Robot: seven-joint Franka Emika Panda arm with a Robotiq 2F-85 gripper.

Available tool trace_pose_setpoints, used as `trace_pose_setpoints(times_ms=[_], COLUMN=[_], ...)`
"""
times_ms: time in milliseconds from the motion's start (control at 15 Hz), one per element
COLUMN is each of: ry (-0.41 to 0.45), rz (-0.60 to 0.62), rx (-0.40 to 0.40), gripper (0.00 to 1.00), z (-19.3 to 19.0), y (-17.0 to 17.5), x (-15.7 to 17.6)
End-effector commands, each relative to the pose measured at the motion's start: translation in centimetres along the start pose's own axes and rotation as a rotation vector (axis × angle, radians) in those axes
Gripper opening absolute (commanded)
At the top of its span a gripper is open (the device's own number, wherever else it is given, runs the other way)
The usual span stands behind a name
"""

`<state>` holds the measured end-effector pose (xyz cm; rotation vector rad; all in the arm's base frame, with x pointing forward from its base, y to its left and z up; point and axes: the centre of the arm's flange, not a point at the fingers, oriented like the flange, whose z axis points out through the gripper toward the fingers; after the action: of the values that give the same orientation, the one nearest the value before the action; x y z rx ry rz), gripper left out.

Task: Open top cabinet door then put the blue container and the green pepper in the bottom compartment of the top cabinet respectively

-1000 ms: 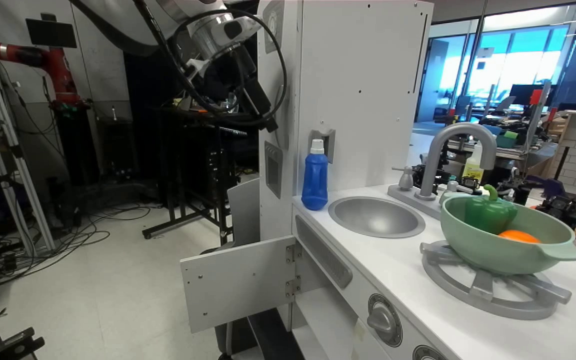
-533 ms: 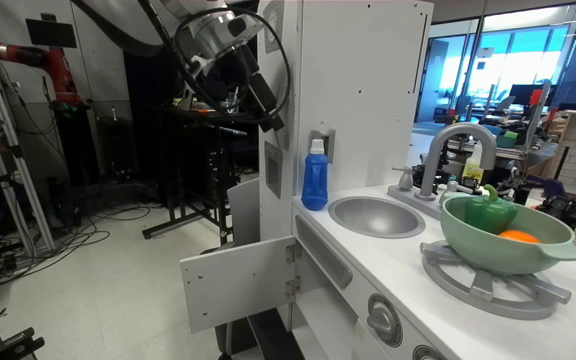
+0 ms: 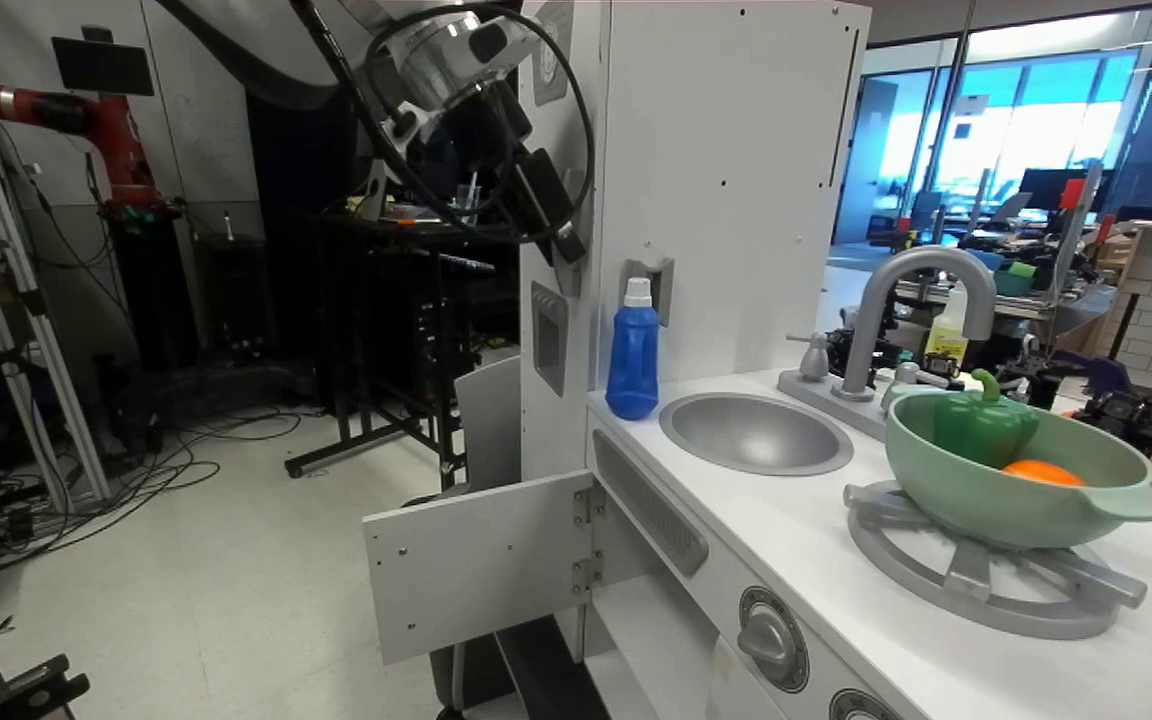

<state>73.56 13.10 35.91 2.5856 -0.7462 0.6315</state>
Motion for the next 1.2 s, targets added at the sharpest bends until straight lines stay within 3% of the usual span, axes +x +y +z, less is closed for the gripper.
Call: trace_pose_setpoints(times_ms=[0,267,600,1133], ry=[0.027,-0.012,-0.045,-0.092], rz=[-0.019,0.020,0.074,0.209], rx=[-0.013,-0.038,-0.053,-0.134], gripper=[0.27,0.01,0.05,0.05], z=[-0.1,-0.5,-1.7,-4.7], y=[0.6,1.2,0.2,-5.1], x=[0.7,0.1,-2.4,-7.5])
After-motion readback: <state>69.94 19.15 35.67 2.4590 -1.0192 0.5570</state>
